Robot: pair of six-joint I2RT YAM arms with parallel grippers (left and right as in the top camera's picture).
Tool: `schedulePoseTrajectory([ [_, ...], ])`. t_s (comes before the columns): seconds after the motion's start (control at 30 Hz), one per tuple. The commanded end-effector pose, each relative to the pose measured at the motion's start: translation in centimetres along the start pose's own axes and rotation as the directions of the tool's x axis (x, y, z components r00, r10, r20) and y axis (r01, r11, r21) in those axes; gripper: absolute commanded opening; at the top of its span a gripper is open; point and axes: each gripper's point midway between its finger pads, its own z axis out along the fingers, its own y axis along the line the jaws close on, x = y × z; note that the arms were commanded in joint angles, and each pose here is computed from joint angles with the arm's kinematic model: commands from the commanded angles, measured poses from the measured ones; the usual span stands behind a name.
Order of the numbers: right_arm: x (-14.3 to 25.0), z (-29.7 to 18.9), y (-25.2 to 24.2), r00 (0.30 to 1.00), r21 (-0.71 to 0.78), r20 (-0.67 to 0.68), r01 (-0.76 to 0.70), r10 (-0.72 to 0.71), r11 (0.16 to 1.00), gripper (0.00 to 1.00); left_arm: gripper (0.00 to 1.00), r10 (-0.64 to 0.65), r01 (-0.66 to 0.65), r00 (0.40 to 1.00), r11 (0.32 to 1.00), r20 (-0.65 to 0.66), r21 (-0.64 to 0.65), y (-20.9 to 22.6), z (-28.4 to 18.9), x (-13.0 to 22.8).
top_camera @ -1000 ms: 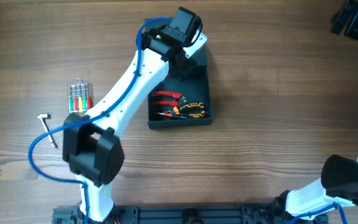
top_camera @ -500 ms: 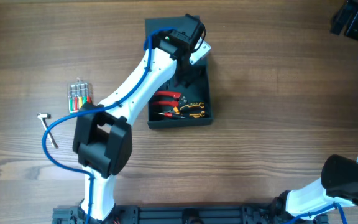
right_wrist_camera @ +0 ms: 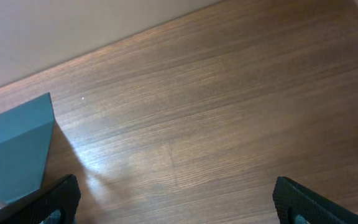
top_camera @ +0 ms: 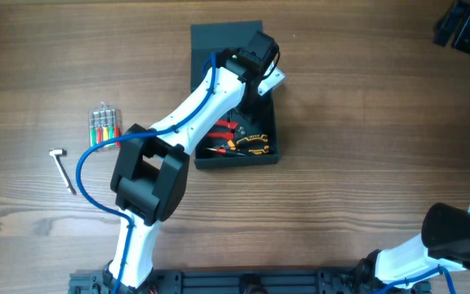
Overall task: Pack container
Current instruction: 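Carry the tape measure into the green box and release it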
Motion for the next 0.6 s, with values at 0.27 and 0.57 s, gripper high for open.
schedulePoseTrajectory([
  [0.27,0.2,-1.5,0.5,1.000,-0.012,0.019,0.010,-0.010,1.000,1.00,0.18,0.019,-0.020,1.000,1.000,0.008,0.018,-0.2,3.7,-1.0],
  [0.57,0.3,-1.5,0.5,1.000,-0.012,0.013,0.009,-0.009,1.000,1.00,0.72,0.016,-0.016,1.000,1.000,0.003,0.018,-0.1,4.0,-1.0],
])
